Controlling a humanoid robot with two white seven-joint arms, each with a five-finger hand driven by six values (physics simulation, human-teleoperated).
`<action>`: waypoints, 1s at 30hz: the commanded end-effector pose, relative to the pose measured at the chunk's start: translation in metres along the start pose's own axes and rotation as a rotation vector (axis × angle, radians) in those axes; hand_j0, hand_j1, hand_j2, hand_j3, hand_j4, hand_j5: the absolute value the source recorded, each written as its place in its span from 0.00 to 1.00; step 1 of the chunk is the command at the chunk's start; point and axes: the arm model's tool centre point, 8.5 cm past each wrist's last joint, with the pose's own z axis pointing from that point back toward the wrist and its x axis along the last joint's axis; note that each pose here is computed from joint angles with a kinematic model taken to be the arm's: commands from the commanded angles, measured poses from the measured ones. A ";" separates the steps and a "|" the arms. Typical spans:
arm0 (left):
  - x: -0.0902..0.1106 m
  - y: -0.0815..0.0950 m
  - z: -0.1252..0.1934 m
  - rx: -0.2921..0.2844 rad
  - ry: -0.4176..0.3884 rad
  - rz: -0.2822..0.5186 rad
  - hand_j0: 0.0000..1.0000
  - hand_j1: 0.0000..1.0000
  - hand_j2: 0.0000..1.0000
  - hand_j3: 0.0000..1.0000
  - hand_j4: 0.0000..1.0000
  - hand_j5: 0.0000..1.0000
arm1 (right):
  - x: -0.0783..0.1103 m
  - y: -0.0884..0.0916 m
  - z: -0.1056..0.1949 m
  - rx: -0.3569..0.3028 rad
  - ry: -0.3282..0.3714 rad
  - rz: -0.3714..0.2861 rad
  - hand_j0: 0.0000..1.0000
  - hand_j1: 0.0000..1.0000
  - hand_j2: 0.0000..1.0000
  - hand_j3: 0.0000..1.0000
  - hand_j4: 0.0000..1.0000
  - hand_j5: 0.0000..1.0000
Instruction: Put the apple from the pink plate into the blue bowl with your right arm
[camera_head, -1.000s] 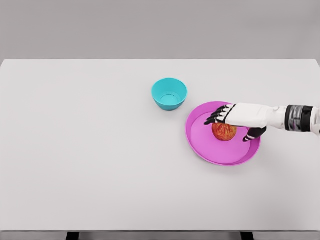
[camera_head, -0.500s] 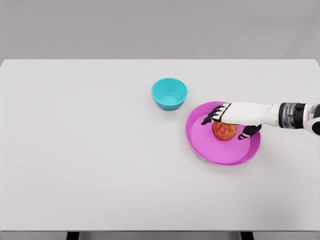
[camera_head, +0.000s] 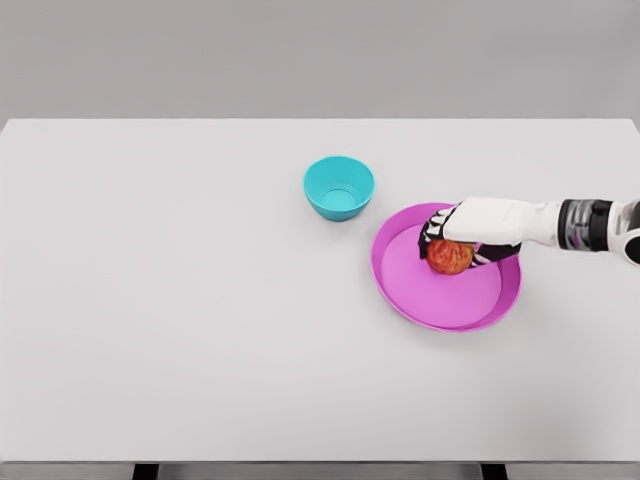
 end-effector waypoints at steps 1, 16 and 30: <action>0.000 0.000 0.000 0.000 0.001 0.000 1.00 1.00 1.00 1.00 1.00 1.00 | 0.000 -0.002 0.000 -0.009 -0.003 -0.005 0.45 0.45 0.45 0.45 0.45 0.45; 0.000 0.000 0.000 0.000 0.001 0.000 1.00 1.00 1.00 1.00 1.00 1.00 | -0.001 -0.040 -0.004 -0.080 -0.007 0.038 0.45 0.45 0.45 0.45 0.45 0.45; 0.000 0.000 0.000 0.000 -0.001 0.000 1.00 1.00 1.00 1.00 1.00 1.00 | -0.017 -0.080 -0.028 -0.151 0.010 0.014 0.45 0.45 0.45 0.45 0.45 0.45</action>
